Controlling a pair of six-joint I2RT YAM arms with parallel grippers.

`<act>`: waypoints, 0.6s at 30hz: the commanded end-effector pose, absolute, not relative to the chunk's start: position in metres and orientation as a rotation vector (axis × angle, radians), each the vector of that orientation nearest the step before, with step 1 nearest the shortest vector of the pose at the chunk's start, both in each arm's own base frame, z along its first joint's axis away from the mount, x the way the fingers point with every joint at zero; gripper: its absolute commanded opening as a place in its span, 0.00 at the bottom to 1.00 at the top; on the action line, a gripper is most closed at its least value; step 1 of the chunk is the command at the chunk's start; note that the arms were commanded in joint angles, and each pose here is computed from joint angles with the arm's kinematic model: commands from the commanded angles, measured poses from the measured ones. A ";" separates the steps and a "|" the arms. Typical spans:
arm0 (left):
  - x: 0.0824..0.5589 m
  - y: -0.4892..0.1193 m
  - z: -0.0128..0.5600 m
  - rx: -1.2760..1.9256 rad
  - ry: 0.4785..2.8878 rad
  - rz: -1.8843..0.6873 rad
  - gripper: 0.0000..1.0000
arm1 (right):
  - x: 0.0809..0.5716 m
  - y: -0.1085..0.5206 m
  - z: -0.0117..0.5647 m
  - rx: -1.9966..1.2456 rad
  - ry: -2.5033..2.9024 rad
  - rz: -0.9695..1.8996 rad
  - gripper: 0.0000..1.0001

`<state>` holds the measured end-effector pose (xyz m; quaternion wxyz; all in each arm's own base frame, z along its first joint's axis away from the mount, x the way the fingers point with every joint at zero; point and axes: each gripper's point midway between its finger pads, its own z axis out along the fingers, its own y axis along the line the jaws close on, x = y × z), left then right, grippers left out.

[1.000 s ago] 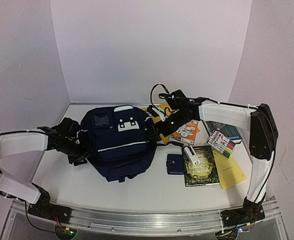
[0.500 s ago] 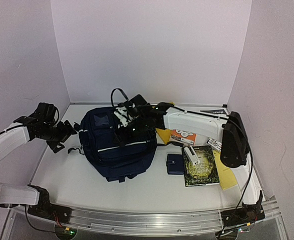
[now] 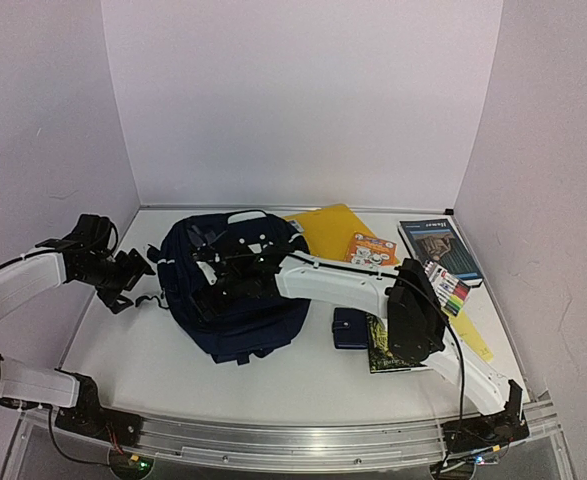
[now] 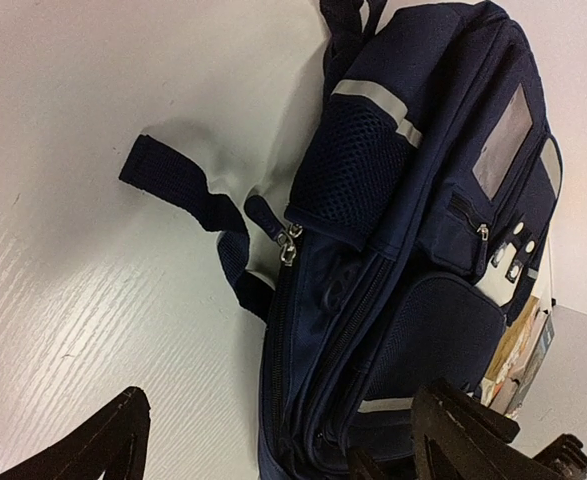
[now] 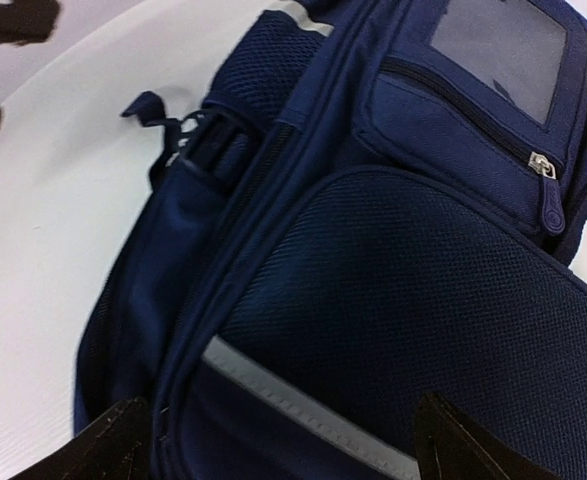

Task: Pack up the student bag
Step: Adjust the student bag at the center of the board.

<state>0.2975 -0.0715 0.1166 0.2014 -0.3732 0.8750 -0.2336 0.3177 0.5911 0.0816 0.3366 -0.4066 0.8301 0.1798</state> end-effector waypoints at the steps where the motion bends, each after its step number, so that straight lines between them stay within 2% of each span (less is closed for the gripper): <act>1: 0.303 -0.074 0.118 -1.058 2.399 -0.712 0.91 | 0.329 0.604 0.088 -0.973 2.072 0.359 0.93; 5: 0.302 -0.071 0.117 -1.073 2.395 -0.698 0.91 | 0.329 0.600 0.064 -0.977 2.076 0.263 0.90; 8: 0.301 -0.070 0.115 -1.062 2.402 -0.686 0.91 | 0.331 0.593 0.048 -0.996 2.082 0.197 0.78; 11: 0.301 -0.068 0.113 -1.058 2.412 -0.682 0.91 | 0.332 0.589 0.046 -1.009 2.079 0.170 0.60; 13: 0.302 -0.068 0.111 -1.058 2.416 -0.687 0.91 | 0.328 0.589 0.056 -1.018 2.080 0.203 0.55; 15: 0.303 -0.068 0.111 -1.052 2.416 -0.703 0.91 | 0.319 0.594 0.076 -1.036 2.074 0.281 0.76; 16: 0.303 -0.070 0.111 -1.047 2.418 -0.712 0.91 | 0.316 0.596 0.086 -1.034 2.070 0.314 0.83; 18: 0.305 -0.071 0.112 -1.041 2.417 -0.721 0.90 | 0.312 0.600 0.104 -1.020 2.060 0.375 0.86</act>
